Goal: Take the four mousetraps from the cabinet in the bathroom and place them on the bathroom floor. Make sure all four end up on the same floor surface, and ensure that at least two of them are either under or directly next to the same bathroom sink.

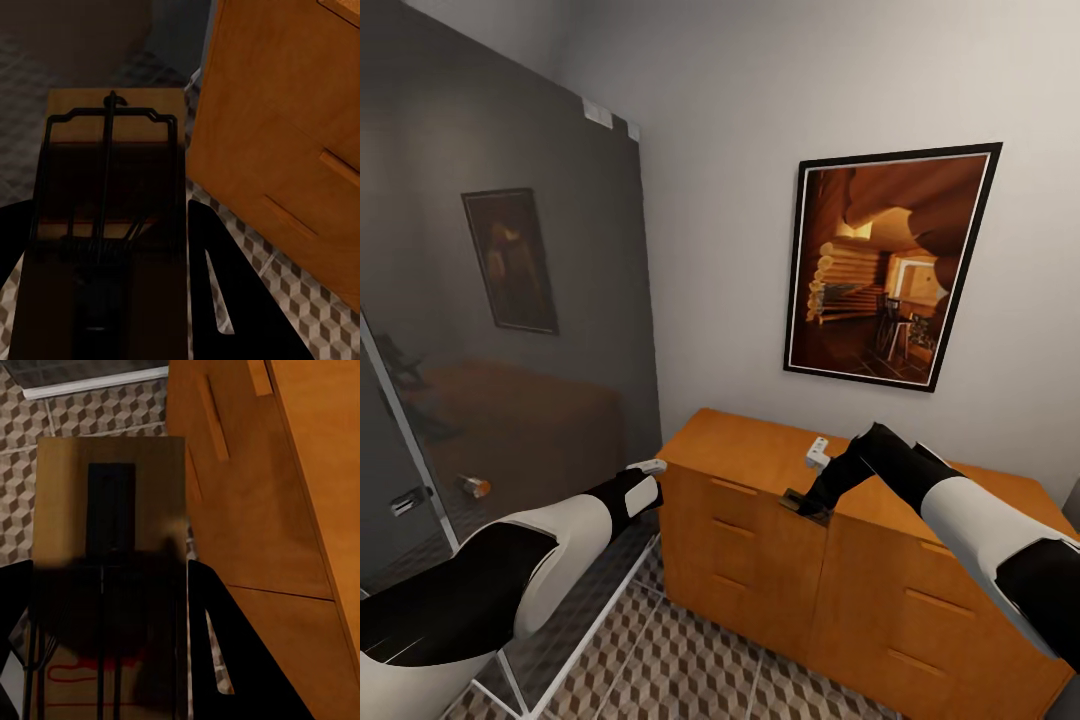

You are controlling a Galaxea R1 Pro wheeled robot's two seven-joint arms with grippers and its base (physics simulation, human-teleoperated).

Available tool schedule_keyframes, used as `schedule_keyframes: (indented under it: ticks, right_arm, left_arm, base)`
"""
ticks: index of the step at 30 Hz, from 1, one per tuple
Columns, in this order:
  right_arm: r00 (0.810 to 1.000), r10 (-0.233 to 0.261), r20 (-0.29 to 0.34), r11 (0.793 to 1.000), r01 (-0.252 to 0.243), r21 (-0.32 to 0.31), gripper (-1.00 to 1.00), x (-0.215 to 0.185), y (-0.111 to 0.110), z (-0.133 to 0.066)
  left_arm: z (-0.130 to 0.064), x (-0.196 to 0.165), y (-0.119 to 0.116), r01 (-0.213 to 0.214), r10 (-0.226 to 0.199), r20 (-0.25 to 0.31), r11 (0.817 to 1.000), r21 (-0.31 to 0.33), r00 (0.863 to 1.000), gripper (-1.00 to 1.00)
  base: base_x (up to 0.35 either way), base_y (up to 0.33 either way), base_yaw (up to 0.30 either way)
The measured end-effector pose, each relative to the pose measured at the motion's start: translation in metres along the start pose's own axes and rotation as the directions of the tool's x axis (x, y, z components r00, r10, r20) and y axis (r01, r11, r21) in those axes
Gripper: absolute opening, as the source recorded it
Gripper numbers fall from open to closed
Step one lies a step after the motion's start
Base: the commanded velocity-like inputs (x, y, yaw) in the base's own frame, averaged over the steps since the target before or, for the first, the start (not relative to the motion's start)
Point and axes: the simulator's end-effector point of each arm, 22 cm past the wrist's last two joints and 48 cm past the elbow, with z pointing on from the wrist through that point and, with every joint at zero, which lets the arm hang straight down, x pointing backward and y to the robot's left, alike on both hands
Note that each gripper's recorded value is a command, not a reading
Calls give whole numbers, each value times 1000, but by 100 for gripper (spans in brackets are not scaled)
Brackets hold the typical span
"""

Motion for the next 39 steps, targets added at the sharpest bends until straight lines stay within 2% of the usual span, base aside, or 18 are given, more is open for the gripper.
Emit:
schedule_keyframes:
  ticks: [9,14,17,20,24,26,27,28,30,32,35,38,39]
  right_arm:
    - [1000,13,-5,1000,-13,-7,-100,2,2,2]
    - [998,45,-36,998,-47,-37,-100,13,13,16]
    - [995,76,-71,995,-80,-60,-100,25,25,31]
    - [986,121,-114,992,-125,-26,-100,57,32,58]
    - [979,196,-62,981,-196,3,-100,76,44,88]
    - [964,267,-12,962,-266,61,-100,91,45,104]
    - [945,328,11,938,-327,117,-100,110,46,116]
    - [929,370,15,917,-368,154,-100,127,48,124]
    - [904,427,17,882,-420,213,-100,157,55,136]
    - [895,445,25,867,-438,240,-100,181,68,146]
    - [895,445,40,859,-439,264,-100,212,88,159]
    - [893,447,53,830,-435,349,-100,239,91,161]
    - [892,448,64,809,-435,396,-100,247,86,159]
  left_arm:
    - [0,0,0,1,-1,-2,1000,1,1000,-100]
    - [0,1,0,-2,2,-2,1000,2,1000,-100]
    - [1,4,1,-7,7,-5,1000,-1,1000,-100]
    - [9,34,8,-14,13,-45,1000,-12,999,-100]
    - [18,76,18,-26,23,-98,999,-26,995,-100]
    - [24,111,26,-30,25,-141,999,-36,990,-100]
    - [28,138,33,-32,24,-161,998,-46,987,-100]
    - [32,158,39,-28,19,-168,998,-54,986,-100]
    - [35,188,47,-16,6,-164,998,-60,987,-100]
    - [38,220,52,-6,-3,-166,999,-50,986,-100]
    - [39,267,60,4,-8,-186,1000,-22,983,-100]
    - [44,297,95,6,-12,-191,999,-33,981,-100]
    - [45,308,111,9,-17,-188,999,-43,982,-100]
  base:
    - [0,0,0]
    - [0,0,0]
    - [0,0,0]
    - [0,0,0]
    - [0,0,0]
    - [0,0,0]
    - [0,0,0]
    - [0,0,0]
    - [0,0,0]
    - [0,0,0]
    - [0,0,0]
    - [0,0,0]
    - [0,0,0]
